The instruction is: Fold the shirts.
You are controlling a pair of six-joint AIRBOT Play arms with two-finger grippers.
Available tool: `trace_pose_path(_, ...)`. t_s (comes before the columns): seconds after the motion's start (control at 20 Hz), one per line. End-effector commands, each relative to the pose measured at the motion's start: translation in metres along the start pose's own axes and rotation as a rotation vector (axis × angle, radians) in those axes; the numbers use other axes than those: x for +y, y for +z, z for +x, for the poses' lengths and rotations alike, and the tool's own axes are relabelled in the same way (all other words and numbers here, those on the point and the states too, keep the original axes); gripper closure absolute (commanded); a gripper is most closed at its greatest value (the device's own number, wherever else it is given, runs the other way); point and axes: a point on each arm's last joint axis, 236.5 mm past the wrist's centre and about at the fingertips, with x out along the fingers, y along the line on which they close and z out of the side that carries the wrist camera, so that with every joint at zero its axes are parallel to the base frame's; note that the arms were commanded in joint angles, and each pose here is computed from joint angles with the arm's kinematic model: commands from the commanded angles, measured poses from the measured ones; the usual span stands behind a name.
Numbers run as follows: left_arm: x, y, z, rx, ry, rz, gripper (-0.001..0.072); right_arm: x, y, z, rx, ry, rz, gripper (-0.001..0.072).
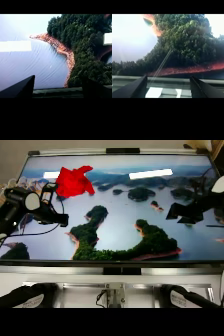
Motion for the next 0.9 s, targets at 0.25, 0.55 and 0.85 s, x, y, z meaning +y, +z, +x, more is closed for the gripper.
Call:
trace_pose_path(0.25,-0.016,0.132,0.004,-0.483,-0.102,-0.081,0.0055,0.008,0.077,-0.012,-0.329,0.040,0.044,0.0082)
trace_pose_path(0.55,0.091,0.227,0.103,-0.353,-0.081,-0.367,0.0053,0.041,0.092,-0.022,-0.403,0.177,-0.007,0.0082)
trace_pose_path(0.85,0.082,0.262,0.190,-0.288,-0.342,-0.585,0.0053,0.041,0.092,-0.022,-0.406,0.168,-0.048,0.0082)
